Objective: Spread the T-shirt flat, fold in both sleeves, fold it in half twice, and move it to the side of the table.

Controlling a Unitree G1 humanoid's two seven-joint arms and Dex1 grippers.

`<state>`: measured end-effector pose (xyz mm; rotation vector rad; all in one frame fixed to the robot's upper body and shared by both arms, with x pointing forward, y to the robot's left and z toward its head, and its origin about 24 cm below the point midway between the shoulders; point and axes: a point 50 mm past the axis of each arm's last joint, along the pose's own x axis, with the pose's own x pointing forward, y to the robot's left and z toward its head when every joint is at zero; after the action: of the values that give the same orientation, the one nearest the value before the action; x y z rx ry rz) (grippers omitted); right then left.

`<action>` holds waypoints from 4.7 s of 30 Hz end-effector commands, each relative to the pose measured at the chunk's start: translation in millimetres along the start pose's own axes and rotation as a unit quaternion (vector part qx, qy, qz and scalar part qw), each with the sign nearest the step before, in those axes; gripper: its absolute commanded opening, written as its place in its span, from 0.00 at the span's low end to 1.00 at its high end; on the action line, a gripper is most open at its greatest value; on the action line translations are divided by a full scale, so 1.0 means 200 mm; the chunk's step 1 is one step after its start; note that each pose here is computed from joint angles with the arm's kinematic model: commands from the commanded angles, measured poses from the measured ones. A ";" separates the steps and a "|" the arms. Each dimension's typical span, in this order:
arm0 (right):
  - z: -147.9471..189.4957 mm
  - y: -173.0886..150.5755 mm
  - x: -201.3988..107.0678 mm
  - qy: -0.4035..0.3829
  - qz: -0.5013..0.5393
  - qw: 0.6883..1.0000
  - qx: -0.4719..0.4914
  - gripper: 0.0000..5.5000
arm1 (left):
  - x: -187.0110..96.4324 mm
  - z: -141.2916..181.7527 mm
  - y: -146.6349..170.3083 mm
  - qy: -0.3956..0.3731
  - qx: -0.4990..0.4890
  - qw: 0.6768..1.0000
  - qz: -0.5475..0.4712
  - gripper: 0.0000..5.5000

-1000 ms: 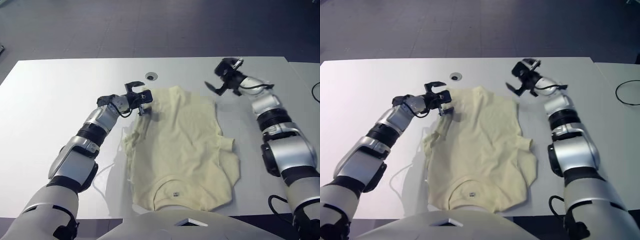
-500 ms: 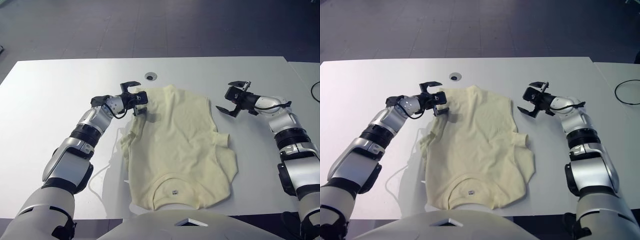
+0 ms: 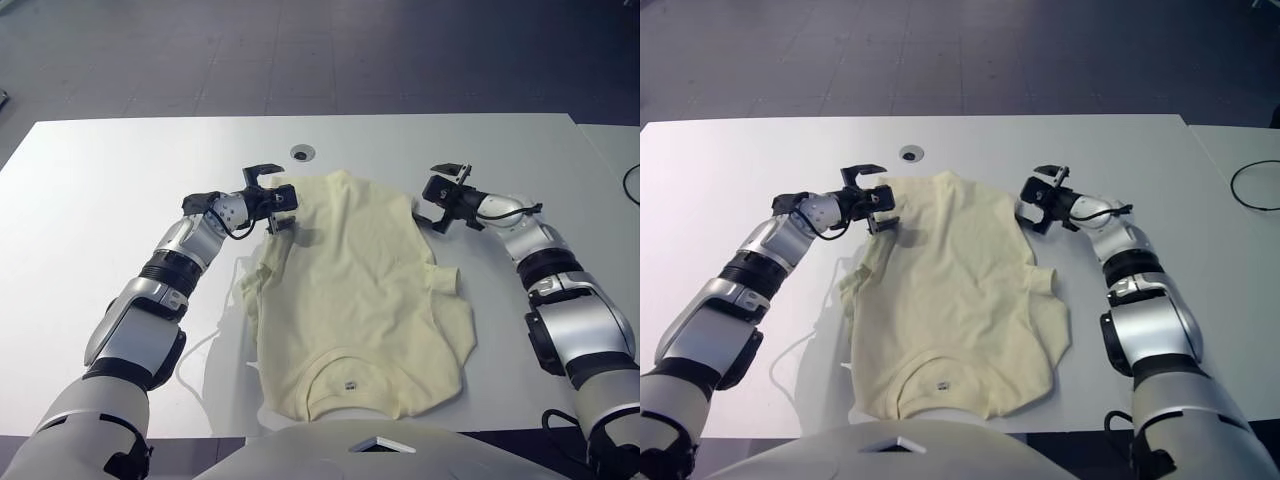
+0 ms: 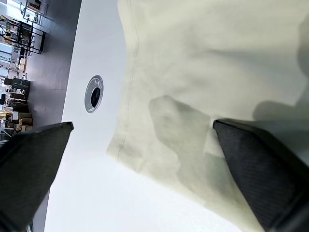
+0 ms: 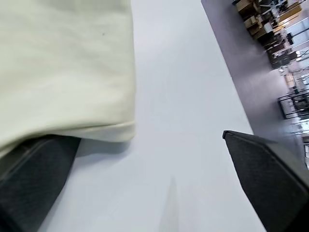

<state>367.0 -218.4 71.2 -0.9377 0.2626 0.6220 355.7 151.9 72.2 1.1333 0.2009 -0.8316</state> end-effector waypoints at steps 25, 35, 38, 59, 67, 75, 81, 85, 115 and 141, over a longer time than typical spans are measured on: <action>-0.15 -0.03 -0.07 0.050 -0.127 0.991 0.006 0.98 | -0.07 0.13 0.07 -0.032 0.002 0.997 0.064 0.98; -0.05 -0.10 -0.08 -0.014 -0.151 0.988 0.016 0.98 | -0.50 0.36 -0.14 -0.097 -0.046 0.994 -0.029 0.98; -0.08 -0.13 -0.14 -0.012 -0.175 0.984 0.022 0.98 | -0.68 0.42 -0.26 -0.114 -0.068 0.982 -0.136 0.98; -0.13 -0.05 -0.19 -0.016 -0.127 0.991 0.028 0.98 | -0.87 -0.02 -0.63 0.088 0.046 0.921 -0.376 0.98; -0.15 0.16 -0.26 -0.049 0.002 0.999 0.025 0.98 | -0.90 -0.14 -0.53 0.095 0.083 0.911 -0.392 0.98; -0.10 0.28 -0.31 -0.065 0.075 0.995 0.034 0.98 | -0.89 -0.12 -0.56 0.083 0.074 0.914 -0.389 0.98; -0.04 0.28 -0.18 -0.073 0.051 0.995 0.043 0.98 | -0.88 -0.11 -0.56 0.078 0.077 0.915 -0.388 0.98; -0.03 0.26 -0.12 -0.074 0.042 0.996 0.038 0.98 | -0.87 -0.11 -0.55 0.074 0.081 0.914 -0.390 0.98; -0.11 0.10 -0.20 -0.072 0.015 0.997 0.008 0.98 | -0.84 -0.07 -0.61 0.062 0.075 0.915 -0.392 0.98; 0.00 0.15 0.04 -0.059 -0.093 0.990 0.085 0.66 | -0.79 -0.04 -0.61 0.048 0.080 0.917 -0.387 0.98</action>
<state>347.2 -195.9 38.7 -0.7576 0.1314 0.5644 184.3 218.3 100.3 1.3705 0.6197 -1.4496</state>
